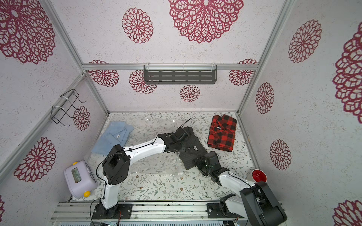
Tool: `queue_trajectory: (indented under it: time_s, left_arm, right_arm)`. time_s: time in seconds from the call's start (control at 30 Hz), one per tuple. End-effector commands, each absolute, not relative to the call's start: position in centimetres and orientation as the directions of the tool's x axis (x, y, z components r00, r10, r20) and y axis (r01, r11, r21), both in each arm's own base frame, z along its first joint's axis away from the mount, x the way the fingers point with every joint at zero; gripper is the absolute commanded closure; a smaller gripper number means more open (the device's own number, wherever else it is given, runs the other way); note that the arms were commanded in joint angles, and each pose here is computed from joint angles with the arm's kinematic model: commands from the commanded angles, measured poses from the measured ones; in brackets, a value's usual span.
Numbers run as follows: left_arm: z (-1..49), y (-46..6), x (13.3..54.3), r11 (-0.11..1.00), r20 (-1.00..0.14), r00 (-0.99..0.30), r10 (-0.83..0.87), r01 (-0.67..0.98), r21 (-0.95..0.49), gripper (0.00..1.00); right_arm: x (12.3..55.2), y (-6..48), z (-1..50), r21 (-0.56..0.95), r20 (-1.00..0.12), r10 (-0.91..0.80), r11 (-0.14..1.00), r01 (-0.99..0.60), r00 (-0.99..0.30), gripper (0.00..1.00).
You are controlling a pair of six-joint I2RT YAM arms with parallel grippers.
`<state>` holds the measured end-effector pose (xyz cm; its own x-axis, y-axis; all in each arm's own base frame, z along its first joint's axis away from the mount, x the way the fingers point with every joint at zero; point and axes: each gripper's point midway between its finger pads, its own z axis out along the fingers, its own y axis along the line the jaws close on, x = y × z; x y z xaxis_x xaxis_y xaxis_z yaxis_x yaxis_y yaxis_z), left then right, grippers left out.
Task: Place the folded shirt into the vacuum bag
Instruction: Place the shirt in the vacuum bag.
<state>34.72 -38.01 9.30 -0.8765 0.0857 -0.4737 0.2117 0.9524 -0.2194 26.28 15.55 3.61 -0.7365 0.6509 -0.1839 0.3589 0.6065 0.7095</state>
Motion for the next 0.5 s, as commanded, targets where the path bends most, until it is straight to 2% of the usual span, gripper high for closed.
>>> queue_trajectory:
  time_s: [0.0,0.13,0.3,0.47]
  left_arm:
    - [11.4,-39.2,34.2,0.933,-0.503,-0.861,0.074,0.238,-0.269,1.00]
    - [11.5,-39.2,34.1,0.933,-0.504,-0.860,0.075,0.239,-0.269,1.00]
    - [11.7,-39.6,33.9,0.928,-0.507,-0.859,0.077,0.248,-0.279,1.00]
    - [11.7,-39.7,33.9,0.929,-0.507,-0.858,0.080,0.249,-0.275,1.00]
  right_arm:
    - [25.3,14.1,0.7,0.630,-0.167,0.707,0.613,0.477,-0.687,0.41]
    - [25.6,13.9,1.0,0.632,-0.187,0.721,0.609,0.480,-0.667,0.62]
    - [26.8,14.6,3.3,0.689,-0.212,0.721,0.589,0.422,-0.660,0.99]
    - [28.2,15.8,7.0,0.749,-0.231,0.716,0.563,0.349,-0.659,1.00]
